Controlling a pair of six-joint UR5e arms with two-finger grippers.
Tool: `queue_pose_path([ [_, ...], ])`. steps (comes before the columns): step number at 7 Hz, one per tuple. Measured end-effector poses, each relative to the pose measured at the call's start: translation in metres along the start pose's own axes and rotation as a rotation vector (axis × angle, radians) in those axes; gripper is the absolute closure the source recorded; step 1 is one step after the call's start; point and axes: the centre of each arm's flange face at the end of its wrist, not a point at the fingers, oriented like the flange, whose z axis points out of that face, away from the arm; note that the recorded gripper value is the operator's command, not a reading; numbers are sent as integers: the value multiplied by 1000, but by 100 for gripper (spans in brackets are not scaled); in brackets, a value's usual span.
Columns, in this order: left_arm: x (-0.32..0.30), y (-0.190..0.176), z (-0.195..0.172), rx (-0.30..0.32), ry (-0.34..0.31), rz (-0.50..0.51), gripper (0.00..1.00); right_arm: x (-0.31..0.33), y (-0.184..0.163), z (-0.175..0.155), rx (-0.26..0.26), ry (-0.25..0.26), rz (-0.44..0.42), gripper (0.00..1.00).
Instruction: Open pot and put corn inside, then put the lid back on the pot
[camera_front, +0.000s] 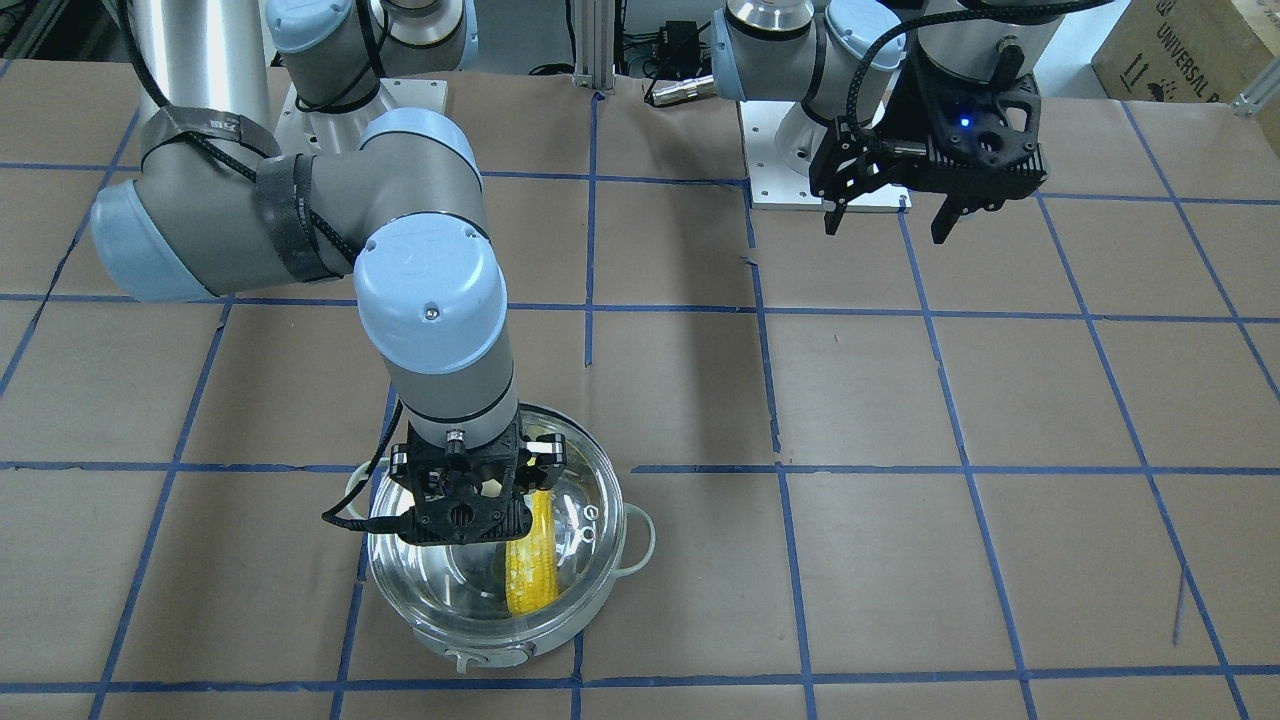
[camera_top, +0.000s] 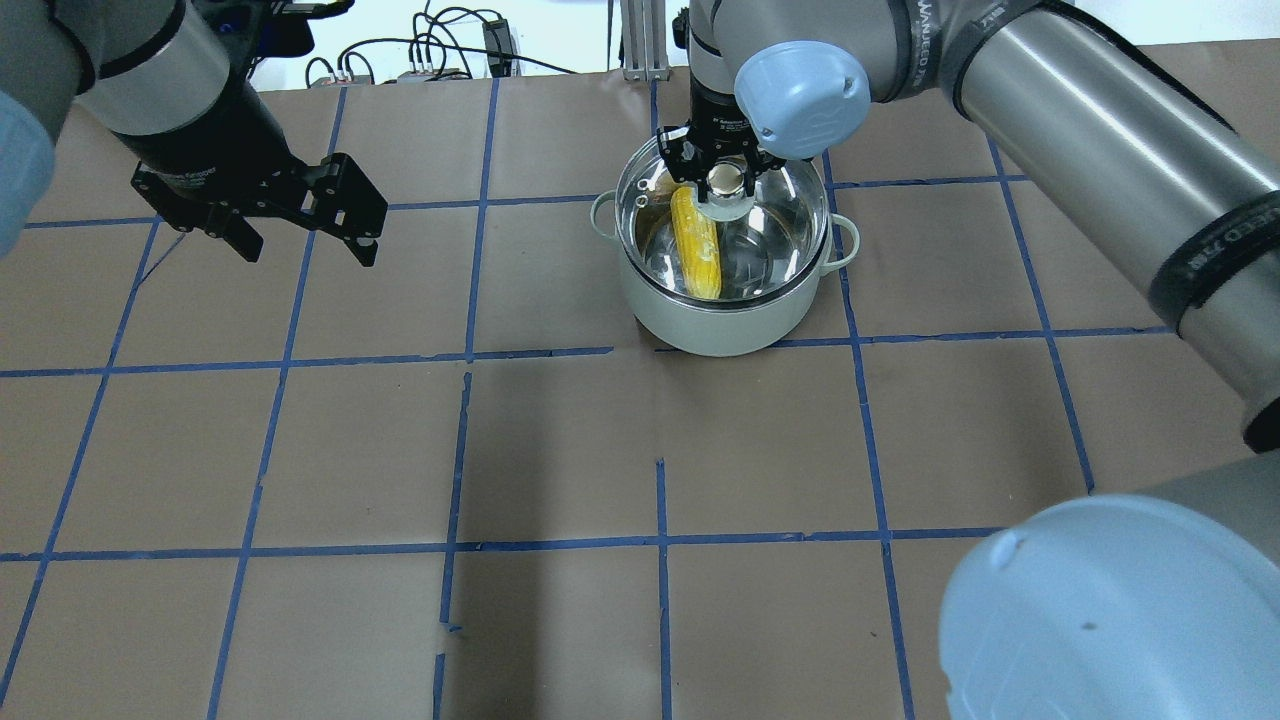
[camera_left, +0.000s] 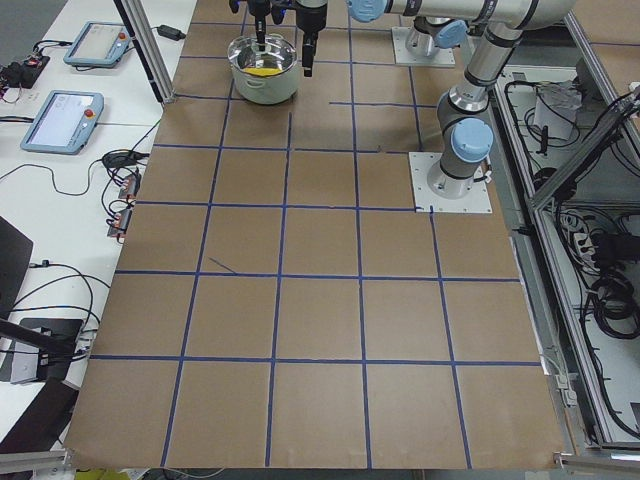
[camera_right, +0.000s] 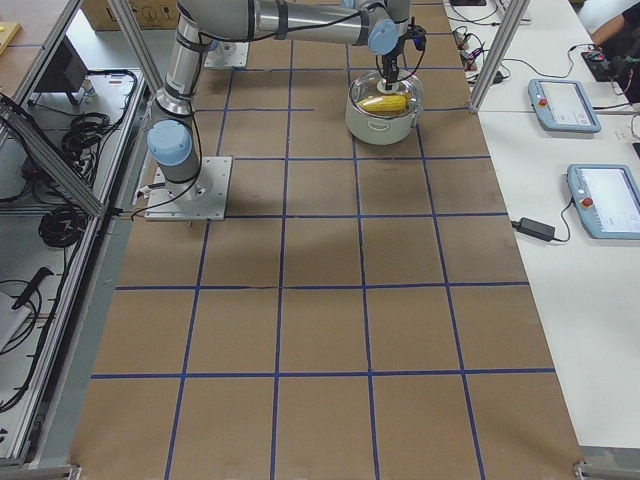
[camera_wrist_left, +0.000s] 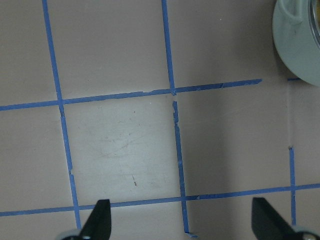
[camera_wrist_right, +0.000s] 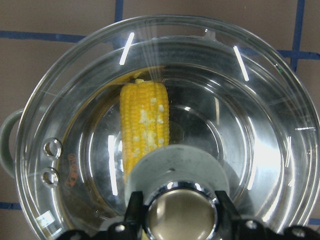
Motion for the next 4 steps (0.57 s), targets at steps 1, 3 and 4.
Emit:
queue_pose_path([
  [1,0,0,0,-1,0,1,0,1,1,-2,1,6,-1,95],
  [3,1,0,0,-1,0,1,0,2,3,-4,-14,12,0,95],
  [4,1,0,0,-1,0,1,0,2,4,-4,-19,14,0,95],
])
